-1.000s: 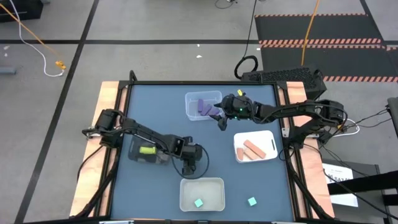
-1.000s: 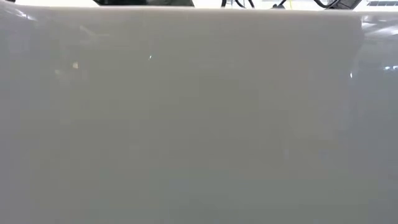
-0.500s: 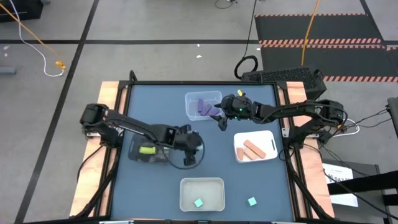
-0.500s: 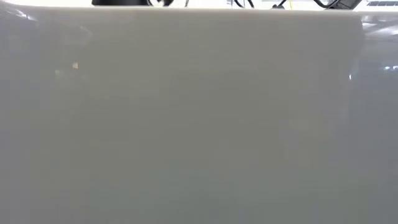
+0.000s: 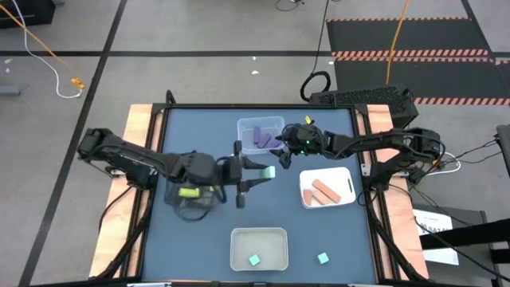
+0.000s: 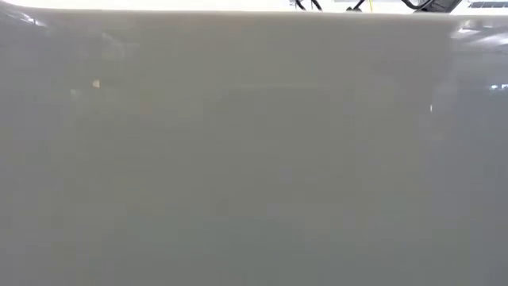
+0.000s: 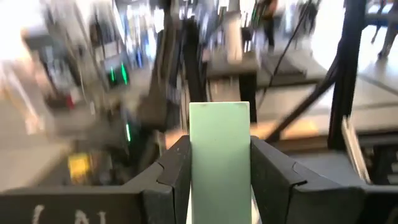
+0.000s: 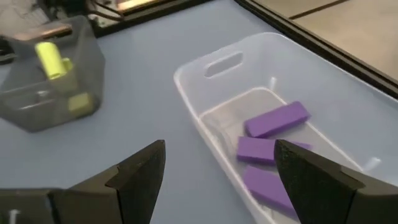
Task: Sort & place blocks by color
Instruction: Put the top light blue block into the gray bin, then put the light blue block into the gray bin
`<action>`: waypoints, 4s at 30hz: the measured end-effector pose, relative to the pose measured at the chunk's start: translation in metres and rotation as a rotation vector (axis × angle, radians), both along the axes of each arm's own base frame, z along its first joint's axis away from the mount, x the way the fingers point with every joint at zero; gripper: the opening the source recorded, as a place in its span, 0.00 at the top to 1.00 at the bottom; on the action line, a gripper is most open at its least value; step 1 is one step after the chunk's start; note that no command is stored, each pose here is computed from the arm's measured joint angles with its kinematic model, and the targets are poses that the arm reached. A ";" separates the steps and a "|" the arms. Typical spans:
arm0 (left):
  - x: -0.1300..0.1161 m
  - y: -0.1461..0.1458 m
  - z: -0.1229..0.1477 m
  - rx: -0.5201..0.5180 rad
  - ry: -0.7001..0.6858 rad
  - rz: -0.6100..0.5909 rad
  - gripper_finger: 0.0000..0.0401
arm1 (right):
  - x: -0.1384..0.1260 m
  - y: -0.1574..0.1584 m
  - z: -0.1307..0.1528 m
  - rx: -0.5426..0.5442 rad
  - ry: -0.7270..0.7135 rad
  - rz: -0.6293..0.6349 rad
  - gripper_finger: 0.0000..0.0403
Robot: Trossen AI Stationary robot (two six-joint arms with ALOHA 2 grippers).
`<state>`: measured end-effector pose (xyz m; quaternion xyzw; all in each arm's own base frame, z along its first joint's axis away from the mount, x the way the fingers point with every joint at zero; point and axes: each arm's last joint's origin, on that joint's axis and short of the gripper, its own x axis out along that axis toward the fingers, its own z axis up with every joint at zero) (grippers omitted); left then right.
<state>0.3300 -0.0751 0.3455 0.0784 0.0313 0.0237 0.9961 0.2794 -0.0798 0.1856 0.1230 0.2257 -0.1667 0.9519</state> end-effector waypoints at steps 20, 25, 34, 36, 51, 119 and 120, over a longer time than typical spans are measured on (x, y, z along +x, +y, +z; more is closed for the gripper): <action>-0.018 -0.070 -0.010 -0.378 0.062 -0.181 0.69 | 0.012 0.088 0.009 0.208 -0.095 0.446 0.28; -0.002 -0.101 -0.051 -0.534 0.182 -0.186 0.69 | 0.008 0.128 0.009 0.361 -0.066 0.616 0.28; 0.017 -0.124 -0.113 -0.756 0.365 -0.128 0.69 | -0.011 0.194 0.009 0.520 0.005 0.718 0.28; 0.019 -0.126 -0.123 -0.831 0.420 -0.127 0.69 | -0.016 0.205 0.009 0.551 0.020 0.721 0.28; 0.018 -0.134 -0.149 -0.991 0.545 -0.041 0.44 | -0.052 0.267 0.015 0.715 0.057 0.839 0.28; 0.027 -0.140 -0.117 -0.858 0.215 -0.256 0.41 | -0.123 0.307 -0.049 -0.063 0.405 0.933 0.73; 0.027 -0.140 -0.117 -0.858 0.215 -0.256 0.41 | -0.123 0.307 -0.048 -0.057 0.399 0.935 0.73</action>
